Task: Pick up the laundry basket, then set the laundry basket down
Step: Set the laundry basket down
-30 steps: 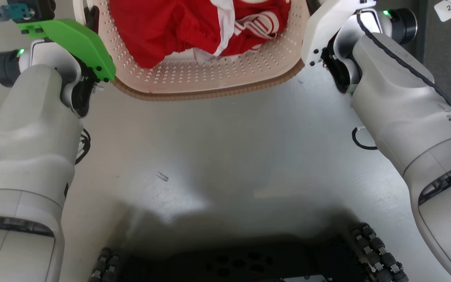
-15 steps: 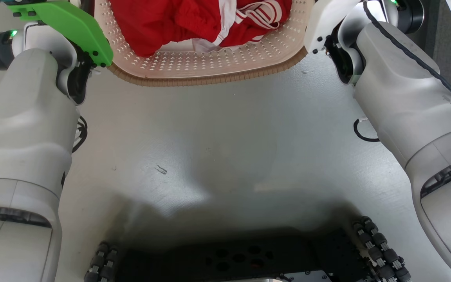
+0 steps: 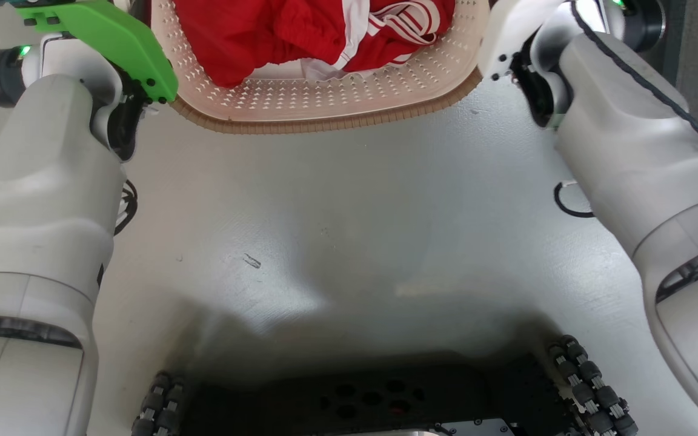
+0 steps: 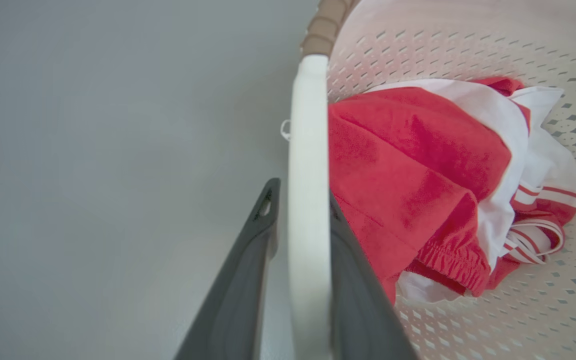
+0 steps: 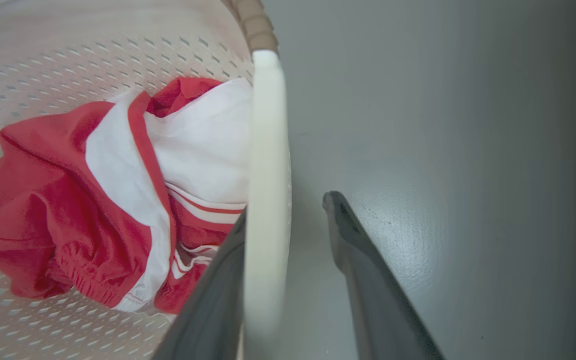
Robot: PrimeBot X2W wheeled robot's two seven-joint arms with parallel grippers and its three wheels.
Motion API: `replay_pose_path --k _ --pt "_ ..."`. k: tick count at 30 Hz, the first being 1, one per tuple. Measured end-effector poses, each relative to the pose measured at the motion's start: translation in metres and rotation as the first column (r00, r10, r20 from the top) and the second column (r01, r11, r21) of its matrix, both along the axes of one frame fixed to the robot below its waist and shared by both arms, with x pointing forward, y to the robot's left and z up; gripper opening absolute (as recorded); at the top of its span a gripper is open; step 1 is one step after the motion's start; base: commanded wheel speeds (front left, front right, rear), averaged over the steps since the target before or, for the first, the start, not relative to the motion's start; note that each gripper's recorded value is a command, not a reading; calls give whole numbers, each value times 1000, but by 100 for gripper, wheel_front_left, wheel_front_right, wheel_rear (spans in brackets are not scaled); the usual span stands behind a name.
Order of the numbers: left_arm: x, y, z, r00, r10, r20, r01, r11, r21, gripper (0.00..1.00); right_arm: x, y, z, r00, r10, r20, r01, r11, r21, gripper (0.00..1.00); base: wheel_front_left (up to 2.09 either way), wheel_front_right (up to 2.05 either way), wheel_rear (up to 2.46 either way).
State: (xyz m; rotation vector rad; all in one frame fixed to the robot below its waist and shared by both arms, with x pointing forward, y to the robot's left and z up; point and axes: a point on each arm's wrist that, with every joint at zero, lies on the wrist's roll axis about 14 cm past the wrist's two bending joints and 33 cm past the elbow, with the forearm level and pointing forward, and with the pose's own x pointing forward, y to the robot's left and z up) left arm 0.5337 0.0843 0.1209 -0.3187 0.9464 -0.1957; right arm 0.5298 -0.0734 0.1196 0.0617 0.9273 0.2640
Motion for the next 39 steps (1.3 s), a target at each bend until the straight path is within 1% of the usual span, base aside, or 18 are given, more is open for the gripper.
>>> replay_pose_path --k 1,2,3,5,11,17,31,39 --pt "-1 2 -1 1000 2 -2 -2 1000 4 99 0 -3 -1 1000 -4 -1 4 1000 -6 100 0 0 0" --pt "-1 5 -1 1000 4 -5 -4 1000 11 92 0 -7 -2 1000 -10 -3 10 1000 -11 100 0 0 0" --pt "-2 8 -2 1000 7 -6 -7 1000 16 89 0 -8 -2 1000 -5 -3 5 1000 -11 100 0 0 0" --pt "-3 12 -3 1000 11 -8 -11 1000 26 100 0 -7 -2 1000 1 -3 -1 1000 -5 100 0 0 0" --pt "-4 16 -1 1000 15 -4 -15 999 35 100 -2 -1 0 999 42 -1 -42 999 9 100 0 0 0" --pt "-4 18 2 1000 23 -4 -23 999 36 100 -1 3 3 998 61 5 -61 998 15 100 0 0 0" --pt "-3 13 13 1000 18 3 -18 999 28 100 -4 6 12 996 87 11 -87 996 29 100 0 0 0" --pt "-6 12 27 1000 18 20 -19 999 26 100 -9 7 26 997 74 30 -76 996 48 100 0 0 0"
